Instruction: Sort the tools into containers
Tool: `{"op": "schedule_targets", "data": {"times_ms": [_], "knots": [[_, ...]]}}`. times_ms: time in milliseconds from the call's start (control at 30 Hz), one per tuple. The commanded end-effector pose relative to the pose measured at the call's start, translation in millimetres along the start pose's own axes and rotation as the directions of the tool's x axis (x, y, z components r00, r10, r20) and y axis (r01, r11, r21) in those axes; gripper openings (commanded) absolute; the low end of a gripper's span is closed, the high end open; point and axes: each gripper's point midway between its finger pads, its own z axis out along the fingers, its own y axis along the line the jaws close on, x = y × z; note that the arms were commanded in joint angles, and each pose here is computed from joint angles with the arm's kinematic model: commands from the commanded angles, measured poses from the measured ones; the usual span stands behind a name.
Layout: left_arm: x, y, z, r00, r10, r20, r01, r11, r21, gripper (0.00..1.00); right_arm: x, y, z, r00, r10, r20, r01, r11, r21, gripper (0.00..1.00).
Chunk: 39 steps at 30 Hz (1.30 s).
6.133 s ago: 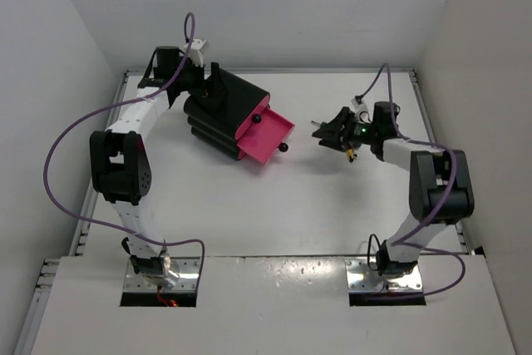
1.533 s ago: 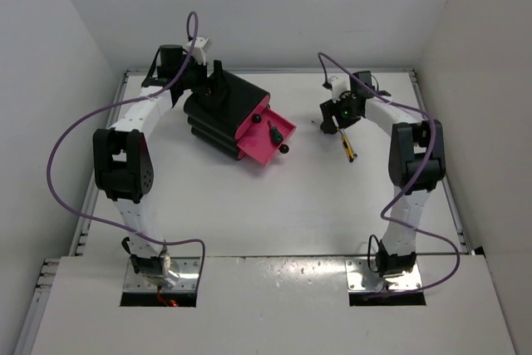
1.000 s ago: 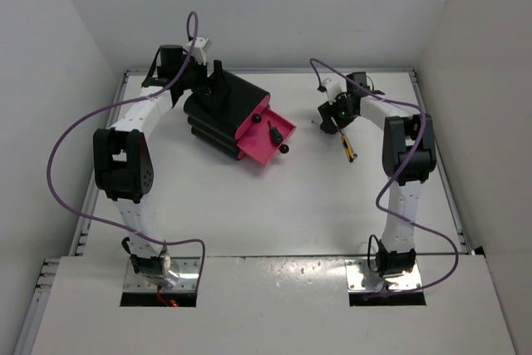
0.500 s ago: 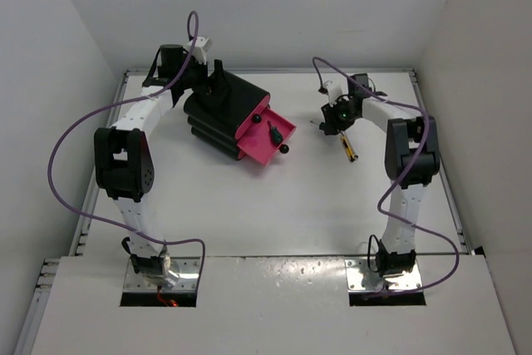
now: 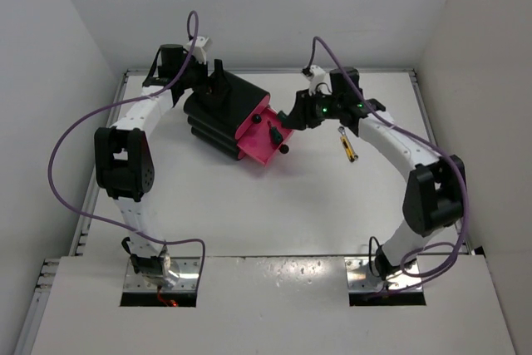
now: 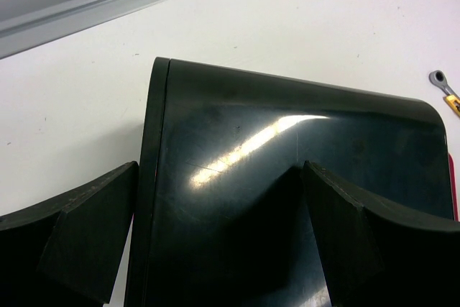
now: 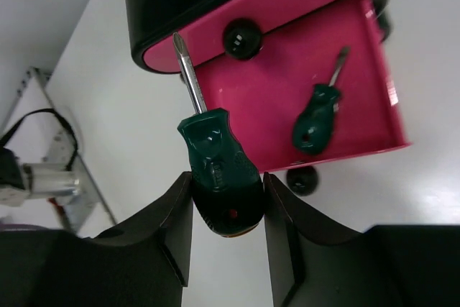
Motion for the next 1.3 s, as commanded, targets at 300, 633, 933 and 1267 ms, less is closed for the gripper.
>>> {"op": "schedule_targets", "data": {"times_ms": [300,633,933,1267], "knots": [[150,9,7,0.896,-0.098,-0.434,0.072,0.995,-0.075,0.99,30,32,41,0.938,0.334,-0.096,-0.34,0.939,-0.048,0.02],[146,11,7,0.899,-0.094,-0.427,0.065,0.994,-0.083,0.99,61,24,73,0.908,0.375,-0.187,-0.377,0.926,0.027,0.02],[150,12,9,0.895,-0.098,-0.434,0.068,0.994,-0.084,0.99,60,17,85,0.904,0.389,-0.177,-0.389,0.921,0.034,0.16],[154,13,10,0.891,-0.101,-0.442,0.071,0.994,-0.084,0.99,19,25,92,0.953,0.284,-0.107,-0.286,0.958,0.004,0.63]]}}
